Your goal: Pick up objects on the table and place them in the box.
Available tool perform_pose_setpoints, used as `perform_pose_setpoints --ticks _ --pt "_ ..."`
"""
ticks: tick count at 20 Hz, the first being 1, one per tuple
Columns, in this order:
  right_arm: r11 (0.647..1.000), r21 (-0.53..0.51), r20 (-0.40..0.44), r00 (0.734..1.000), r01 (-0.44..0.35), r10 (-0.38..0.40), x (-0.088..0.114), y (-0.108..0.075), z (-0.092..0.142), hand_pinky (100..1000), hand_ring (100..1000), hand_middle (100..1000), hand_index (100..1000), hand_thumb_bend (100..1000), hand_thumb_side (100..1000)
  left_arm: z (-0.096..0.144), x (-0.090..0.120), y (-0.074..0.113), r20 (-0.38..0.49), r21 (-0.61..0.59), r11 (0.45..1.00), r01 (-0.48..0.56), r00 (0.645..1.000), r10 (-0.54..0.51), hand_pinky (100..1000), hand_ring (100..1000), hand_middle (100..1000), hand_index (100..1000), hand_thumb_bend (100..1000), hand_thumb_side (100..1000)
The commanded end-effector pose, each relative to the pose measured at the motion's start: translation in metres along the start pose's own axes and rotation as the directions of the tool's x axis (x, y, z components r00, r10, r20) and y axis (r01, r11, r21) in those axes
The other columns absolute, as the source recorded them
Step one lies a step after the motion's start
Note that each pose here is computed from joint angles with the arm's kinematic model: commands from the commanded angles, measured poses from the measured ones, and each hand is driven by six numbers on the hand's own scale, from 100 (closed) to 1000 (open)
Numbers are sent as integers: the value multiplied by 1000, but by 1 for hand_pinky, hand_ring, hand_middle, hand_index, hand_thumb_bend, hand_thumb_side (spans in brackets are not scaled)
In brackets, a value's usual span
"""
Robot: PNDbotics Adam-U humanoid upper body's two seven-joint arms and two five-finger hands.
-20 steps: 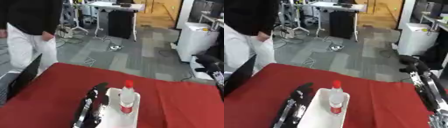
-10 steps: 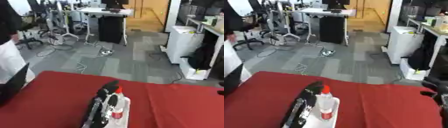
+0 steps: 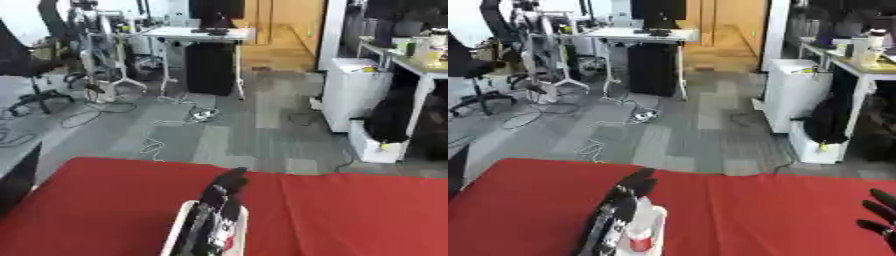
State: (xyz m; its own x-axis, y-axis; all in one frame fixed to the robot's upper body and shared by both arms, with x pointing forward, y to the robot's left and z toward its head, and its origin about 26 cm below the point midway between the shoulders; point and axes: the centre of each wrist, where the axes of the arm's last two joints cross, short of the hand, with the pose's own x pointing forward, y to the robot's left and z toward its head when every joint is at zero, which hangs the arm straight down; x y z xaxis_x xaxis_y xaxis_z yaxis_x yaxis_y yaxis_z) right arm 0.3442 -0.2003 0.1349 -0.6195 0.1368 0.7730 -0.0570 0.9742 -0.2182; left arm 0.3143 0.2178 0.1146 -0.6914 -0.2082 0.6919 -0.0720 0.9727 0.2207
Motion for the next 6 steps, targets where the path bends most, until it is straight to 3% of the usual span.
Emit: perform_pose_setpoints --ticks 1,6 --pt "1000 -24 39 999 2 -1 10 -1 -5 729 846 857 856 100 991 -3 3 -2 11 5 1000 -16 1000 16 854 864 880 929 225 962" --pt "999 -40 42 999 6 -4 11 2 -4 729 845 857 855 100 1000 -3 1 -1 3 20 1000 -12 1000 12 855 864 880 927 222 963"
